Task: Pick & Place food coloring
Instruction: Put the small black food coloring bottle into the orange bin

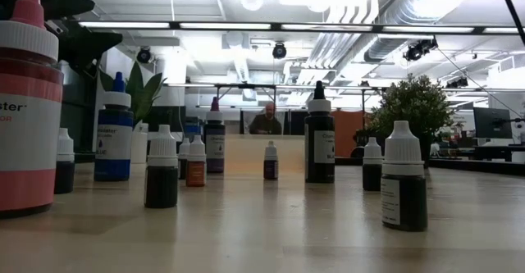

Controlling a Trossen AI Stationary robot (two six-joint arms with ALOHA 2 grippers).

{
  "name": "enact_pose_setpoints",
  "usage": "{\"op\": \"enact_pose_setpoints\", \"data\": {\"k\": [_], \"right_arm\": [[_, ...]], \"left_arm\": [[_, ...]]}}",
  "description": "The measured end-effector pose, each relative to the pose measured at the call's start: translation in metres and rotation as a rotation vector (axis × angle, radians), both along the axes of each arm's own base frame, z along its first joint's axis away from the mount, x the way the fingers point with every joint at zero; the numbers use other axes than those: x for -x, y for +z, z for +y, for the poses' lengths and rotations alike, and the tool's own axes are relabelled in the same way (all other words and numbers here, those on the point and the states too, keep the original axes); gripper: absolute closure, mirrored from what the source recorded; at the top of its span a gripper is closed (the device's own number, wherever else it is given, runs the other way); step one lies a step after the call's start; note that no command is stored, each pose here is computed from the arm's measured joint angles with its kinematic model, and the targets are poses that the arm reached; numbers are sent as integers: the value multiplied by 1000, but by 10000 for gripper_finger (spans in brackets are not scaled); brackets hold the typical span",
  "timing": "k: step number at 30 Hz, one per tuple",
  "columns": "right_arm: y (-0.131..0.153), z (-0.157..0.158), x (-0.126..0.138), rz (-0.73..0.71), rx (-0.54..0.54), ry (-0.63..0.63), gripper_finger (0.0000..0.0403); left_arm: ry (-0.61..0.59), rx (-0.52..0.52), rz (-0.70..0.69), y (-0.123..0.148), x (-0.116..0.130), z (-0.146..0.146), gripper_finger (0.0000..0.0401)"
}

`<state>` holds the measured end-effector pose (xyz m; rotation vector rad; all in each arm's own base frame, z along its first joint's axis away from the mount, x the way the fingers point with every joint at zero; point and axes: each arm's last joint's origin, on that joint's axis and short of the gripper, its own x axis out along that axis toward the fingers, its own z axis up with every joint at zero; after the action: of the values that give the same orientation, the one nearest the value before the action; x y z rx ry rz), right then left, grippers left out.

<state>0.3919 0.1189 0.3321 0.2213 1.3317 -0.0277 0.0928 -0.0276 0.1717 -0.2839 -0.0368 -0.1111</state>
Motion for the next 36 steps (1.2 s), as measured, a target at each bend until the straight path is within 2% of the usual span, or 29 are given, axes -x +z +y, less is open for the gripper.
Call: {"op": "enact_pose_setpoints", "data": {"k": [8,15,20,28,36], "right_arm": [[-33,34,11,86,38,-174,277],[-44,74,38,44,63,-180,277],[-59,98,50,-5,14,-167,277],[-99,123,54,-39,-124,-55,277],[-130,123,55,-126,-73,136,277]], "left_arm": [[0,0,0,0,0,0,130],[0,0,0,0,0,0,130],[0,0,0,0,0,0,130],[0,0,0,0,0,0,130],[0,0,0,0,0,0,130]]}}
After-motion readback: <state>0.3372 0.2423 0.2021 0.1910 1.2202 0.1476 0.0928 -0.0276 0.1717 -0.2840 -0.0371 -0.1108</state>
